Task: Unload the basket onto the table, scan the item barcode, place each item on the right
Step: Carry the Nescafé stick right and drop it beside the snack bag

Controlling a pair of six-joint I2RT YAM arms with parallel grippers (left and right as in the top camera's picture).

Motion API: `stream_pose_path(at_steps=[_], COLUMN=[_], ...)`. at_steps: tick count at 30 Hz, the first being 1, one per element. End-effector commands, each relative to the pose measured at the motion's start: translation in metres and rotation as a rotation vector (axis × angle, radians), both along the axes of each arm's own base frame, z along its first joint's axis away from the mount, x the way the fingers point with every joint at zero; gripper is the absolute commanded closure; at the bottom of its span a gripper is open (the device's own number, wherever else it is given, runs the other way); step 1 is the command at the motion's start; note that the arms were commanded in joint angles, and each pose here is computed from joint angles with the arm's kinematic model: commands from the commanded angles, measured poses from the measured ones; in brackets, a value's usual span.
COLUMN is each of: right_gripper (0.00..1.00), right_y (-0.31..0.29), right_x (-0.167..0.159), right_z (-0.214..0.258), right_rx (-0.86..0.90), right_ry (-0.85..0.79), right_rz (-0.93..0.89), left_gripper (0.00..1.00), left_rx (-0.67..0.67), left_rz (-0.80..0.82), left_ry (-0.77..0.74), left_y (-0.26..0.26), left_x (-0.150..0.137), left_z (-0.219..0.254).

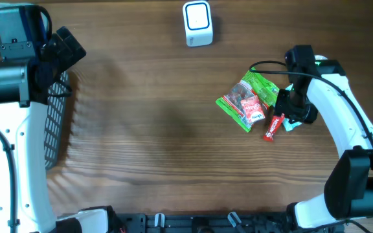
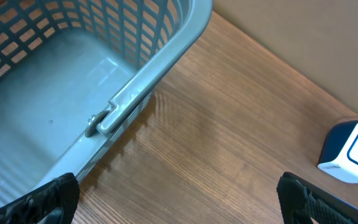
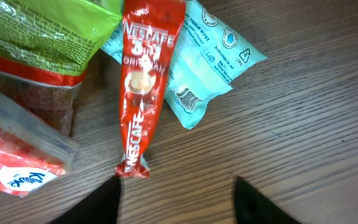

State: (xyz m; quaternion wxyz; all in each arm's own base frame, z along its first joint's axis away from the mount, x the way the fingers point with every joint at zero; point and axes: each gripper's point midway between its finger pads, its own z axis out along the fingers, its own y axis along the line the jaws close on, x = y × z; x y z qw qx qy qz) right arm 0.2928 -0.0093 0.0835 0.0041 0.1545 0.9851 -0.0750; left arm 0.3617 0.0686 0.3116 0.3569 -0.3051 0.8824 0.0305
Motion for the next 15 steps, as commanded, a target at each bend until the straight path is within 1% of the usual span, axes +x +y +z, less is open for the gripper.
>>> stream_pose_path(at_steps=[1, 3, 5, 6, 8, 10, 11, 15], right_gripper=[0.32, 0.24, 0.17, 0.00, 0.00, 0.00, 0.01, 0.00], right_y=[0.011, 0.018, 0.018, 0.018, 0.018, 0.018, 0.019, 0.022], right_x=[0.015, 0.028, 0.034, 0.034, 0.034, 0.043, 0.053, 0.108], right_z=[0.022, 0.049, 0.053, 0.052, 0.052, 0.053, 0.055, 0.072], right_rx=[0.068, 0.101, 0.101, 0.100, 0.101, 0.101, 0.101, 0.103], right_ry=[-0.050, -0.095, -0.116, -0.114, -0.114, -0.153, -0.192, -0.428], right_rz=[0.055, 0.089, 0.089, 0.089, 0.088, 0.090, 0.092, 0.103], left_gripper=[0.00, 0.00, 0.00, 0.00, 0.00, 0.00, 0.00, 0.00], left_rx=[0.013, 0.013, 0.013, 0.013, 0.013, 0.013, 0.013, 0.013], left_rz=[0.004, 0.004, 0.004, 0.004, 0.004, 0.004, 0.004, 0.004], left_ry=[-0.010, -0.010, -0.010, -0.010, -0.010, -0.010, -0.010, -0.010], left_y=[0.003, 0.003, 0.003, 0.003, 0.003, 0.003, 0.003, 0.003], left_x=[-0.001, -0.001, -0.001, -0.001, -0.001, -0.001, -0.001, -0.001], left_z=[0.005, 0.005, 0.005, 0.005, 0.005, 0.005, 0.005, 0.005])
